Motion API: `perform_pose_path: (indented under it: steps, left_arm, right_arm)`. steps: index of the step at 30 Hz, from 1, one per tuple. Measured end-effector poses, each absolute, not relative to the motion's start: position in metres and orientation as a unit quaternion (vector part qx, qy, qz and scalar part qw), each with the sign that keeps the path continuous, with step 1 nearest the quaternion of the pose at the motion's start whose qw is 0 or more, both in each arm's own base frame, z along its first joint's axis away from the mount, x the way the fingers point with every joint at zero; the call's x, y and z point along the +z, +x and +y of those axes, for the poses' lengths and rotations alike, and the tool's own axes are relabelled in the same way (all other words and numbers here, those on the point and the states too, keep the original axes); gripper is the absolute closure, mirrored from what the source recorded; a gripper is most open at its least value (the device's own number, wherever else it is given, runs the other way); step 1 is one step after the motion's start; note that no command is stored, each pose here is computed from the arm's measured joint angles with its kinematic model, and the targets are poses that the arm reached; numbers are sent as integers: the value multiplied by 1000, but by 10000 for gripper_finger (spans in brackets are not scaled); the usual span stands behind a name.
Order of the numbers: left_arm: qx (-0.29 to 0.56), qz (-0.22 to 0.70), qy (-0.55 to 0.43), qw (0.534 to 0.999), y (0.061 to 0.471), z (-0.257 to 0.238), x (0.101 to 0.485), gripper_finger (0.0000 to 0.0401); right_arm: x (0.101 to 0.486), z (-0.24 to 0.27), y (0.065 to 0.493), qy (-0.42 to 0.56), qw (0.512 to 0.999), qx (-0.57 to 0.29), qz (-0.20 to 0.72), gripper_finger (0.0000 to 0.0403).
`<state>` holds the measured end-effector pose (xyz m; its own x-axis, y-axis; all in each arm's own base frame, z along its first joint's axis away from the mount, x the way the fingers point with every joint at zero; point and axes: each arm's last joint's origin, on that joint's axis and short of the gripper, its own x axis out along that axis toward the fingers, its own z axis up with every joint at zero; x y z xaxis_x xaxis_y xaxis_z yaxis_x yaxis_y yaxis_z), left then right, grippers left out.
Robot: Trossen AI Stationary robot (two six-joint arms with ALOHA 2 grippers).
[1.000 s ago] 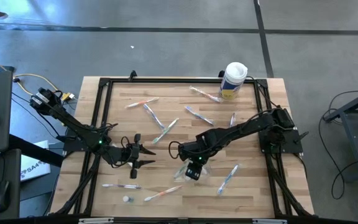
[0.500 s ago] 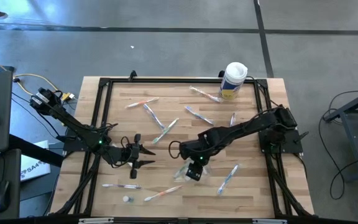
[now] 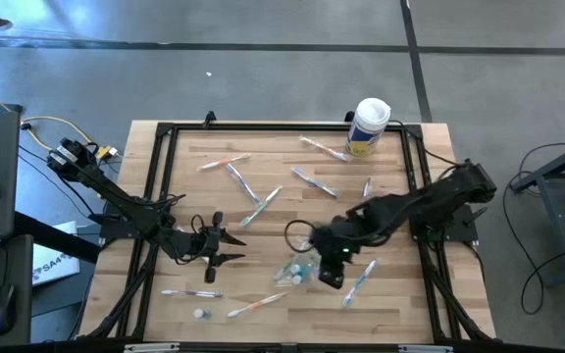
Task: Pick & Place toothbrushing station
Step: Put the blue mouthwash into the transparent organizer
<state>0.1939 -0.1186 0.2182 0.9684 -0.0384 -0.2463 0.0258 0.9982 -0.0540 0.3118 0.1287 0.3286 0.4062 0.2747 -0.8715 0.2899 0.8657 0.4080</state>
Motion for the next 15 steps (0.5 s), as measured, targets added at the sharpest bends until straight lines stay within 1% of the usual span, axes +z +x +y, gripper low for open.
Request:
perform_pose_path:
  steps: [3, 7, 10, 15]
  left_arm:
    - [-18, 121, -13, 992, 197, -121, 229, 266]
    - [-19, 141, 12, 990, 203, -125, 254, 266]
    - [-41, 194, 44, 979, 204, -131, 276, 266]
    - [-79, 286, 98, 950, 198, -149, 305, 266]
  right_arm:
    - [339, 134, 294, 210, 825, -52, 521, 231]
    - [346, 143, 273, 142, 853, -109, 491, 231]
    - [345, 153, 263, 99, 863, -126, 480, 231]
    - [345, 167, 253, 60, 874, -132, 464, 231]
